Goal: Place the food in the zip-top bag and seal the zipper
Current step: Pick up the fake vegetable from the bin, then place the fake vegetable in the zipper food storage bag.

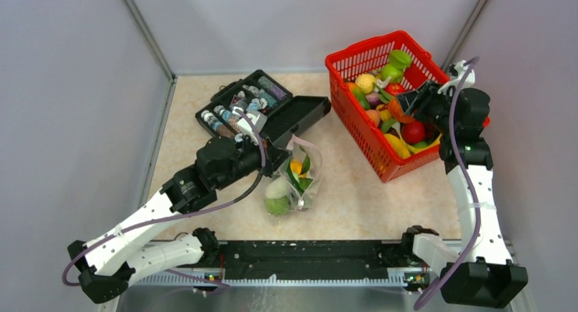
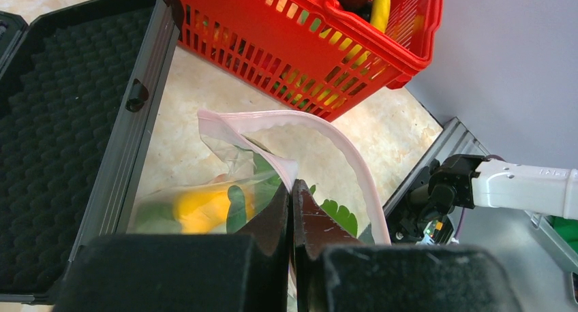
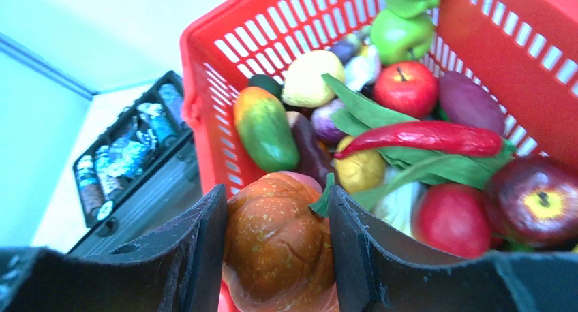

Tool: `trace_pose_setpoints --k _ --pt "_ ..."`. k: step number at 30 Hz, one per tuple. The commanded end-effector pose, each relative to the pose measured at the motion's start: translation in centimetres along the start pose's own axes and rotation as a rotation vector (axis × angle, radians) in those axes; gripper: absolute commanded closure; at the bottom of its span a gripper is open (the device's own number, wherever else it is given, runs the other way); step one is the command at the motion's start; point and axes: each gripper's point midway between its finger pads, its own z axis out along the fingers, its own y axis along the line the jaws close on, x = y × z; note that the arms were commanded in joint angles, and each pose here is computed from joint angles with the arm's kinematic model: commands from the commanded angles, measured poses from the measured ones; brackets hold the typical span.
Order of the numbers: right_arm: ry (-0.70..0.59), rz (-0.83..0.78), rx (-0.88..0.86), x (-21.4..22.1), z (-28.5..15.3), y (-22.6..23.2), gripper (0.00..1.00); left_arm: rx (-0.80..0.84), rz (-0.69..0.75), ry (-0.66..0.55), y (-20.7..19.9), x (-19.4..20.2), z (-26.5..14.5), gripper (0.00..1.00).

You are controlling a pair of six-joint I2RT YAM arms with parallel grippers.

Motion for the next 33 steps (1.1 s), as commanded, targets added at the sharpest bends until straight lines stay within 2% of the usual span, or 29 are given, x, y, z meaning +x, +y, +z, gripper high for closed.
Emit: trace_pose_setpoints --k 1,10,13,21,28,33 --pt "-0.071 0.008 -0.191 -2.6 -1.0 4.3 0.88 0.019 -0.023 -0.045 -0.7 -1.3 0.1 1.0" --pt "-0.094 0.019 -0.592 -4.2 -5.4 12.2 0.88 0.021 -0.043 -0.041 -0.9 -1.4 0.8 1.0" --pt "-0.026 -0.027 -0.737 -3.0 -6.9 15.2 0.87 0.031 -0.047 -0.035 -1.2 -1.5 1.1 1.0" --pt "0.152 -0.155 -0.983 2.8 -8.9 22.3 0.87 0.065 -0.06 -0.026 -2.0 -1.7 1.5 1.0" --pt "0.27 -0.216 -1.078 8.0 -9.0 26.1 0.87 0.077 -0.062 -0.022 -2.3 -1.8 1.7 1.0" --pt "0.347 -0.242 -1.055 11.6 -8.3 26.6 0.87 0.079 -0.061 -0.029 -2.3 -2.0 1.6 1.0"
